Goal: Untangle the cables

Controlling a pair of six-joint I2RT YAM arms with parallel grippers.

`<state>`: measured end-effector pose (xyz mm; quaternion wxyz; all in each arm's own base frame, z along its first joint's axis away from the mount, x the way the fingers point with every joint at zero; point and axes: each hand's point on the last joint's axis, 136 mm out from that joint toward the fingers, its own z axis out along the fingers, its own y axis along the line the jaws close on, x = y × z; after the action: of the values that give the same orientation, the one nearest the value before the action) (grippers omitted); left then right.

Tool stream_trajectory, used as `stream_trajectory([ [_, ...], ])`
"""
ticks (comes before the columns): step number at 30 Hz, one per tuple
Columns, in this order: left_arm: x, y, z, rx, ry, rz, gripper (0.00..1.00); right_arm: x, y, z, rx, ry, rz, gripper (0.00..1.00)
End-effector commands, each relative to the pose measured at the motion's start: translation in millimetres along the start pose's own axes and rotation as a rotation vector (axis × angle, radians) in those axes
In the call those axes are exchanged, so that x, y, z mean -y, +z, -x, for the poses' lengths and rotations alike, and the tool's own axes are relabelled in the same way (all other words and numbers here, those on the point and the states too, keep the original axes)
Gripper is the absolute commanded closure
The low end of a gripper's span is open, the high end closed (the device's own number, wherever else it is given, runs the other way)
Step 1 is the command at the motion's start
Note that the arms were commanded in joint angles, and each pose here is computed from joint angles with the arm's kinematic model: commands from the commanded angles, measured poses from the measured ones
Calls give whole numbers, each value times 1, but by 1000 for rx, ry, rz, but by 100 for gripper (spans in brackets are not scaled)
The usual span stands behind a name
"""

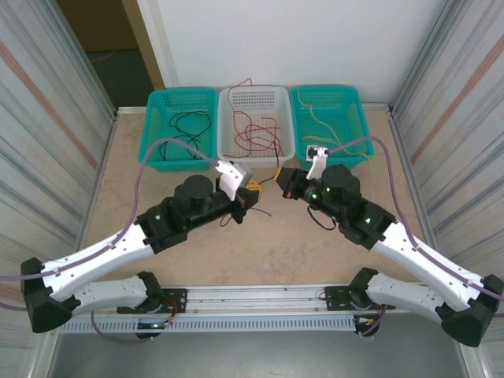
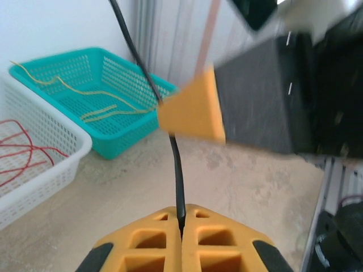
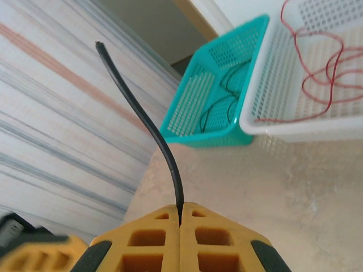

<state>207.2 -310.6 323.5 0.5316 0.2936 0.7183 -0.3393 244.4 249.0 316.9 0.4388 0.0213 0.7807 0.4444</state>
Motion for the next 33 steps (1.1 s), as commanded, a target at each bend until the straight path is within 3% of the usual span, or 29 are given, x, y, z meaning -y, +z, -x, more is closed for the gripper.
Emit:
stream_trajectory([
  [1, -4, -19, 50, 237, -71, 27, 100, 14, 4, -11, 0, 139, -1, 100],
  [6, -11, -20, 60, 285, -104, 66, 100, 19, 2, -18, -19, 137, -25, 98],
  [12, -22, -20, 56, 200, -164, 122, 100, 7, -23, -10, -41, -53, -61, 46],
  [15, -34, -20, 54, 197, -326, 71, 100, -2, -25, -20, -81, -115, -28, 39],
  [19, -50, -30, 65, 278, -508, 41, 100, -27, -16, -50, -133, -197, 69, 36],
  [27, -44, -39, 88, 321, -585, -2, 100, -67, 29, -98, -243, -284, 154, 35],
  [30, -44, -41, 89, 318, -590, -1, 100, -79, 40, -103, -262, -292, 184, 41],
  [33, -46, -43, 89, 325, -591, 12, 100, -85, 44, -107, -278, -297, 201, 55],
])
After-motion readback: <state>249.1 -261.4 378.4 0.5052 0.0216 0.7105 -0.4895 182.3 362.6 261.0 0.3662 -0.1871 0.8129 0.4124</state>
